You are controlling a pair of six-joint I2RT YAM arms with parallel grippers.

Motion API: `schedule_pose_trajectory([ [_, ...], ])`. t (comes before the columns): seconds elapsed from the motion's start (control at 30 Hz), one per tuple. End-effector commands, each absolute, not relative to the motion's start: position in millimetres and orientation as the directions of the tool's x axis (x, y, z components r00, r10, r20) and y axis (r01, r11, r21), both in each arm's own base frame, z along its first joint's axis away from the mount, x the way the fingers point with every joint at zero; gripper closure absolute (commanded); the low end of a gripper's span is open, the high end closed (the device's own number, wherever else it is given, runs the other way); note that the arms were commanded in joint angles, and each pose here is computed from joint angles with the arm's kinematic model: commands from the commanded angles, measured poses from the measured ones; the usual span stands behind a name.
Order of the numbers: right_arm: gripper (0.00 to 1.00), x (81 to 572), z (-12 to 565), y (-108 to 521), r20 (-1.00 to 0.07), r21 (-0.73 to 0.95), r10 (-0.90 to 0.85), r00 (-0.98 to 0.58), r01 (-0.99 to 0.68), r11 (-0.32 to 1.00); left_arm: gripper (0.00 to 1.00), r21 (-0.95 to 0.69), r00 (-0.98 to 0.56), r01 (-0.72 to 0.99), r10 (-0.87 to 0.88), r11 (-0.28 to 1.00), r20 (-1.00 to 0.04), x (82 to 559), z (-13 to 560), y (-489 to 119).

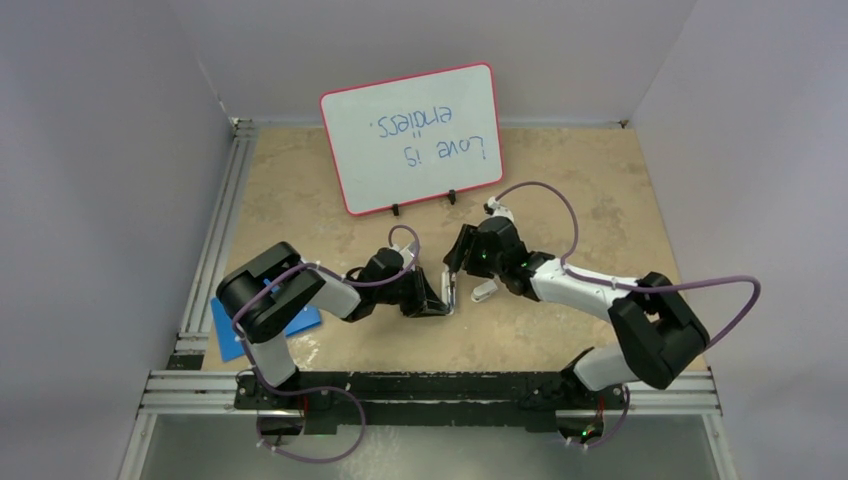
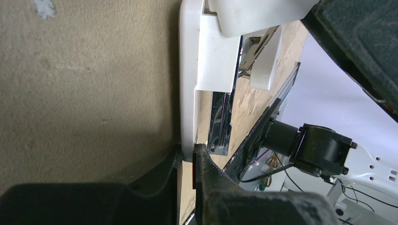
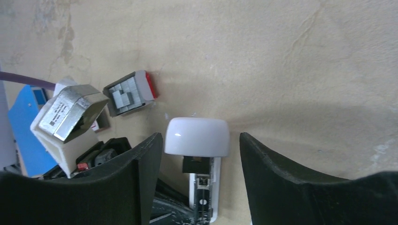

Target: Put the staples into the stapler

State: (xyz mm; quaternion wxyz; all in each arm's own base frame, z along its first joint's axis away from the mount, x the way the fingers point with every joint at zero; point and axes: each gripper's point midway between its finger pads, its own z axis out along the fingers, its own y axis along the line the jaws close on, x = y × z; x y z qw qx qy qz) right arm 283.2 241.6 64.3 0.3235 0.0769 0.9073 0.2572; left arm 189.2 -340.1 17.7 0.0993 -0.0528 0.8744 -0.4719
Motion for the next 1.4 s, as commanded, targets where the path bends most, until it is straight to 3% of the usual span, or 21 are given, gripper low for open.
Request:
schedule_pose_trajectory([
  [0.0, 0.4, 282.1, 66.0, 256.2, -0.547, 0.552, 0.298, -0.783, -0.069, 0.831, 0.96, -0.761, -0.972, -0.052, -0.208, 0.647, -0.11, 184.7, -15.9, -326.2],
  [0.37, 0.47, 268.0, 43.7, 263.1, -0.52, 0.516, 0.261, -0.813, -0.055, 0.855, 0.94, -0.764, -0.973, -0.036, -0.197, 0.645, -0.121, 185.1, -14.0, -326.8],
  [0.83, 0.75, 275.0, 35.6, 257.3, -0.581, 0.404, 0.254, -0.773, -0.004, 0.915, 0.83, -0.765, -0.971, -0.026, -0.198, 0.644, -0.134, 184.5, -9.9, -325.0],
  [1.2, 0.78, 291.6, 48.2, 246.6, -0.631, 0.304, 0.243, -0.737, 0.054, 0.951, 0.52, -0.74, -0.96, -0.004, -0.21, 0.672, -0.186, 182.7, 3.5, -310.1],
  [1.37, 0.79, 301.0, 50.9, 247.5, -0.645, 0.264, 0.224, -0.731, 0.062, 0.963, 0.48, -0.708, -0.949, -0.002, -0.225, 0.706, -0.222, 184.1, 6.4, -298.6],
])
